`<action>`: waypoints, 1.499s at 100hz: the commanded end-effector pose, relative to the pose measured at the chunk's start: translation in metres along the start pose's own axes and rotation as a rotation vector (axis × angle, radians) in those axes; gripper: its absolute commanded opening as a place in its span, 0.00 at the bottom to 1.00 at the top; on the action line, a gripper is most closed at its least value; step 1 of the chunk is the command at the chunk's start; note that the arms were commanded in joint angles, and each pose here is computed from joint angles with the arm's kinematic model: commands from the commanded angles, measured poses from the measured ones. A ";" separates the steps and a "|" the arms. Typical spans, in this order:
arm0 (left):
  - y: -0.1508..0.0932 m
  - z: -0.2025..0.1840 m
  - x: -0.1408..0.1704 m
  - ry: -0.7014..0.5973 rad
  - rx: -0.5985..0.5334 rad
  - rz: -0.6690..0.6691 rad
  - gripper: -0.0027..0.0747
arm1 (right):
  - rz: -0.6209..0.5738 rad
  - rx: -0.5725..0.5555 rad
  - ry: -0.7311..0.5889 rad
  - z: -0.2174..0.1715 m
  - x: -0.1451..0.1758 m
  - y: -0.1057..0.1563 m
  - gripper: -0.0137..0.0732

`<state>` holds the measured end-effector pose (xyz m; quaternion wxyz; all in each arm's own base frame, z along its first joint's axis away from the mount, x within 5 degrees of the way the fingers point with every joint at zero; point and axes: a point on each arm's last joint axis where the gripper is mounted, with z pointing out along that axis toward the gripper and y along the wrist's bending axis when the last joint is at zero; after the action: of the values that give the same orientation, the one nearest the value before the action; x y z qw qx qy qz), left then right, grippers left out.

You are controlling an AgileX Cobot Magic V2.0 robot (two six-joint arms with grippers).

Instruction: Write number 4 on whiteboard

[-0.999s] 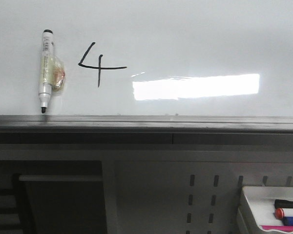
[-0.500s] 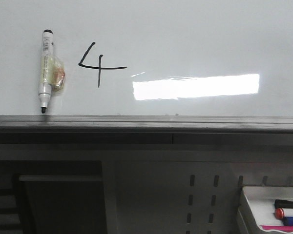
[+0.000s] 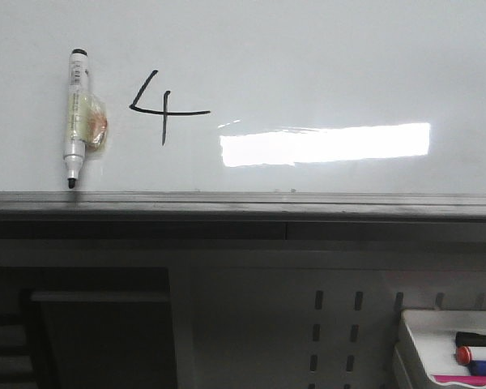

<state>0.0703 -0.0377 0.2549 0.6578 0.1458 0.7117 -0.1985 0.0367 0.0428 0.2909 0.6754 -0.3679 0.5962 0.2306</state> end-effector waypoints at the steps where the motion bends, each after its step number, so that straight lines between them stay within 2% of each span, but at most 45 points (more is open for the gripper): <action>1: -0.004 0.000 -0.016 -0.093 0.038 -0.003 0.01 | -0.012 0.020 -0.099 -0.001 -0.016 -0.003 0.11; 37: -0.002 -0.002 -0.009 -0.086 0.018 0.018 0.01 | -0.012 0.020 -0.099 -0.001 -0.016 -0.003 0.11; 46: 0.002 -0.008 -0.004 -0.115 -0.027 0.135 0.01 | -0.012 0.020 -0.099 -0.001 -0.016 -0.003 0.11; 53: 0.005 -0.014 0.002 -0.141 -0.080 0.172 0.01 | -0.012 0.020 -0.099 -0.001 -0.016 -0.003 0.11; 69: 0.014 -0.026 0.023 -0.195 -0.225 0.147 0.01 | -0.012 0.020 -0.099 -0.001 -0.016 -0.003 0.11; 89: 0.026 -0.025 0.057 -0.061 -0.391 0.110 0.01 | -0.012 0.020 -0.097 -0.001 -0.016 -0.003 0.11; 108: 0.029 -0.026 0.078 0.134 -0.434 0.065 0.01 | -0.012 0.020 -0.097 -0.001 -0.016 -0.003 0.11; 150: 0.030 -0.027 0.078 0.137 -0.439 0.088 0.01 | -0.012 0.020 -0.097 -0.001 -0.016 -0.003 0.11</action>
<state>0.0533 -0.0031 0.1818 0.6142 0.0451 0.7878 -0.0005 0.0365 0.0426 0.2910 0.6759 -0.3675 0.5957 0.2308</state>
